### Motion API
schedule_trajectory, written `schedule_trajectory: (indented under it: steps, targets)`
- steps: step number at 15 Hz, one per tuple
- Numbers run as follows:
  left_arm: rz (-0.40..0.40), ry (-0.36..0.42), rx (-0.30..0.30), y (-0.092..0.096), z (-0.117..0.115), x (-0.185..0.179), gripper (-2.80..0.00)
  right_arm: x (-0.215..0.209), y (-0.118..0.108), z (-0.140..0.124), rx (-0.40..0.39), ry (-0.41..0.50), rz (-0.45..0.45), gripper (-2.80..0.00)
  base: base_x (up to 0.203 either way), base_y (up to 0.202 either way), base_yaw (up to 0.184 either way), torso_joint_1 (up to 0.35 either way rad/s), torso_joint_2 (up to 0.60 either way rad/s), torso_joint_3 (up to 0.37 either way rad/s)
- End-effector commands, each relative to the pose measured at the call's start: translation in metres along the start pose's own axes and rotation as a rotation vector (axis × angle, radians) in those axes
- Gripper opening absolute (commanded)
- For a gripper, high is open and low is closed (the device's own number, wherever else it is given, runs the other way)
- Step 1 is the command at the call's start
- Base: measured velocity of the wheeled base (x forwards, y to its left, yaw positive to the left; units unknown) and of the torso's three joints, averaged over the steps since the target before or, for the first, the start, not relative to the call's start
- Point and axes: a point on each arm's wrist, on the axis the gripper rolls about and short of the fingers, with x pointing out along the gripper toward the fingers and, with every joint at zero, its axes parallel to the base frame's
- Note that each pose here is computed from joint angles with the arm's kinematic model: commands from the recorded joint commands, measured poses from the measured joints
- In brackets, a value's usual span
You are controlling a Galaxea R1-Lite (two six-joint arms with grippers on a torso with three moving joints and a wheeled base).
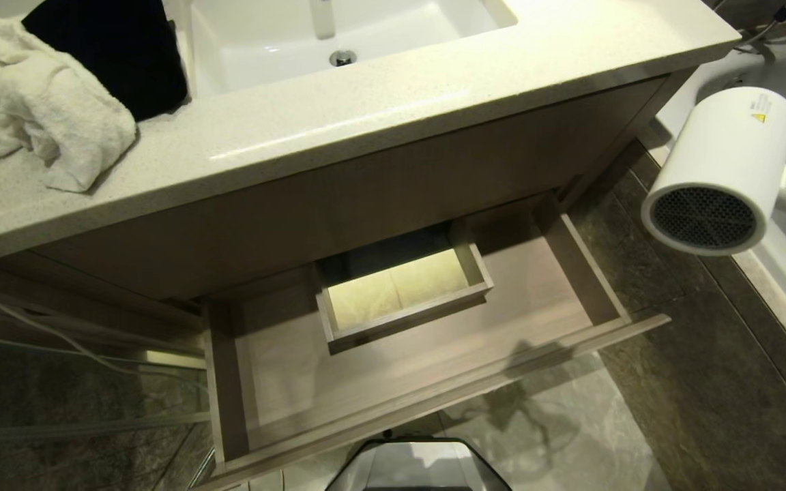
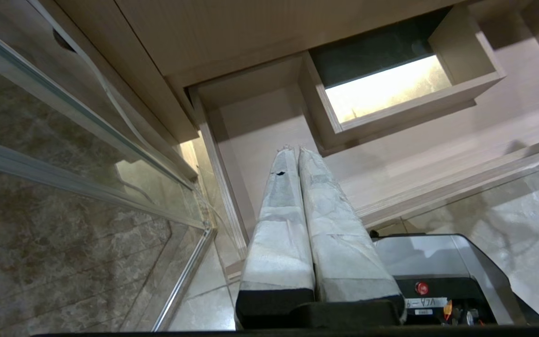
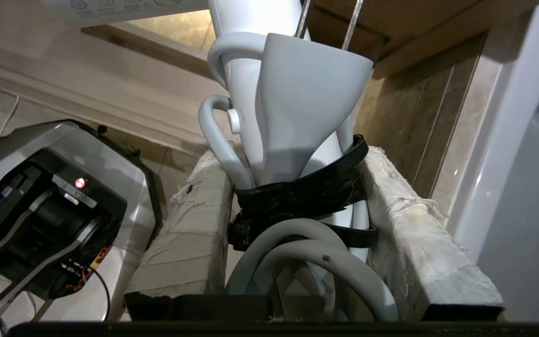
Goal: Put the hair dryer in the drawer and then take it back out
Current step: Put it into the drawer
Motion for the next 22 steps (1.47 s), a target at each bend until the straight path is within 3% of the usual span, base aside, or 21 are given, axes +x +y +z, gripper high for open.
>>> schedule_trajectory:
  steps: [1, 9, 22]
  targets:
    - [0.001, 0.0, 0.0, 0.0, 0.0, 0.0, -2.8, -0.006, 0.006, -0.007, 0.005, 0.014, -0.014, -2.8, 0.0, 0.0, 0.0, -0.177, 0.33, 0.124]
    - [0.0, 0.001, 0.0, 0.0, 0.0, 0.0, -2.8, -0.01, 0.019, -0.023, 0.015, 0.032, -0.033, -2.8, 0.0, 0.0, 0.0, -0.188, 0.36, 0.169]
    - [0.001, 0.0, 0.0, 0.0, 0.0, 0.0, -2.8, -0.013, 0.03, -0.037, 0.017, 0.038, -0.06, -2.8, 0.0, 0.0, 0.0, -0.286, 0.53, 0.241]
